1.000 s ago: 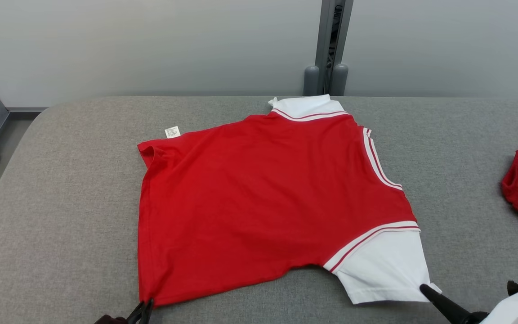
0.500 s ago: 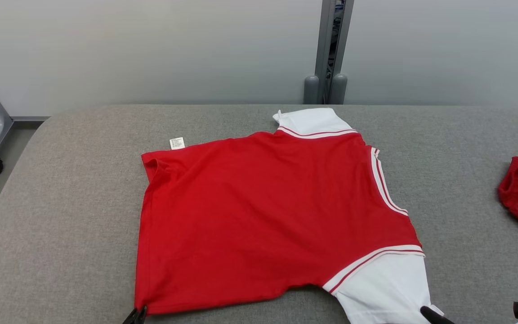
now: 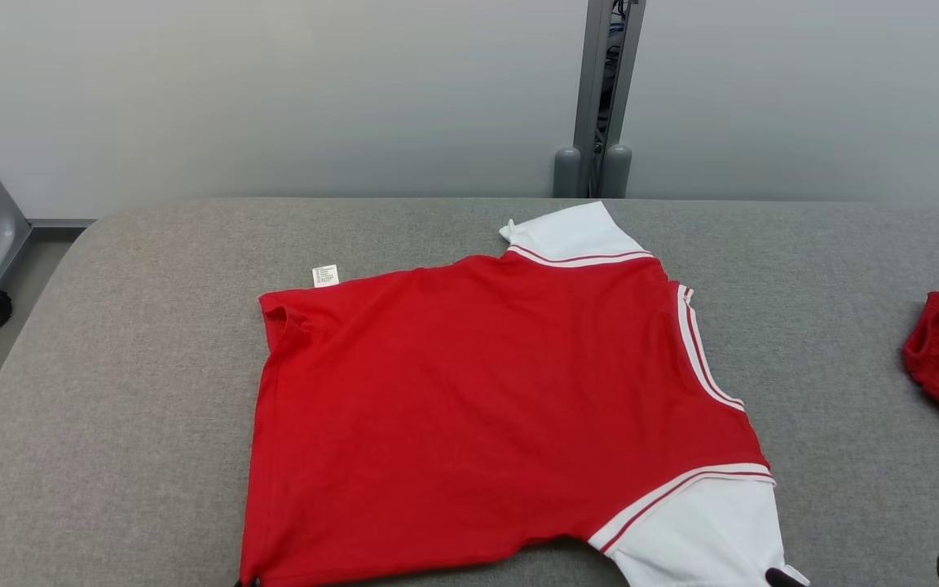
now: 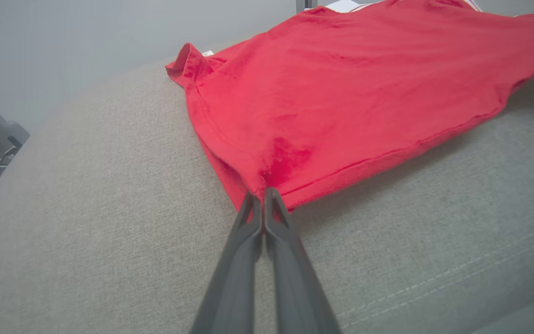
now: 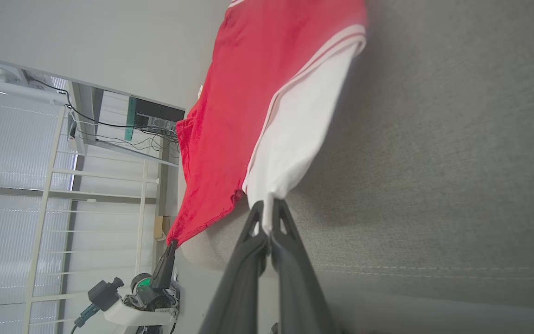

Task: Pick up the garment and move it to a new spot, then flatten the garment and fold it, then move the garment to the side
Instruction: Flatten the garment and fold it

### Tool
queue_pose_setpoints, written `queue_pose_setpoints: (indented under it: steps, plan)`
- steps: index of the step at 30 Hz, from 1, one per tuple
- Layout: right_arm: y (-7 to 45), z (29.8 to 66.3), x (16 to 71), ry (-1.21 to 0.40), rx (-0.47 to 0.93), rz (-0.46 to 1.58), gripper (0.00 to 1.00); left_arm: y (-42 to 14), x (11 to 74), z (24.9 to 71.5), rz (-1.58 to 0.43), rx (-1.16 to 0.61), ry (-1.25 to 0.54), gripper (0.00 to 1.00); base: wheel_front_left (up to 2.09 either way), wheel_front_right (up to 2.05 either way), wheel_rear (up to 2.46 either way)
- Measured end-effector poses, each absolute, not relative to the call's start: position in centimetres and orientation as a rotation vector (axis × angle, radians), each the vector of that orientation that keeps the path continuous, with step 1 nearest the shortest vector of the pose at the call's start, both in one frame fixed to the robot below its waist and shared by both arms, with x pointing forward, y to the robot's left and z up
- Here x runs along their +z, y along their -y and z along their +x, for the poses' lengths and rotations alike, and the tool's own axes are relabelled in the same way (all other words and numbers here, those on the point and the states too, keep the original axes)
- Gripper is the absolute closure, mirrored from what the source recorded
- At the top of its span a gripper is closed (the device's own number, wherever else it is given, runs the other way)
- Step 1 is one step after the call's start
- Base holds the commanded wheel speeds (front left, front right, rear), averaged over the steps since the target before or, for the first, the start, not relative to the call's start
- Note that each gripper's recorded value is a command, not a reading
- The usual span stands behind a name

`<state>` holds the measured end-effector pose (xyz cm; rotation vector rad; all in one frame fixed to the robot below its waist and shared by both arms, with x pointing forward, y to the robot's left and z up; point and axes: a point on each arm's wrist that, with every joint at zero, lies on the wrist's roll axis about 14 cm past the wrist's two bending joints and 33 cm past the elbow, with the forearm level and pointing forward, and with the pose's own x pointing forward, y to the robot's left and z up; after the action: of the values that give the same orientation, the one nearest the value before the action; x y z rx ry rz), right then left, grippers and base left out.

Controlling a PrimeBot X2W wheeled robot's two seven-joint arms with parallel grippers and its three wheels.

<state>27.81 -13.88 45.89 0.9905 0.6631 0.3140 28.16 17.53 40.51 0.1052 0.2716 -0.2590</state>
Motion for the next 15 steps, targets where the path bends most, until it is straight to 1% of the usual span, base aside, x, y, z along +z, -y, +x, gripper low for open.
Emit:
queue_pose_setpoints:
  steps: [7,15]
  plan:
    - [14.1,29.6,47.0,-0.614,0.325,0.969,1.00,-17.7,41.2,28.7,0.084,-0.259,-0.253,1.00,0.00,0.00,0.00]
    - [14.2,34.4,48.7,-0.547,0.338,0.909,1.00,-18.1,42.8,32.6,0.050,-0.241,-0.198,1.00,0.00,0.00,0.00]
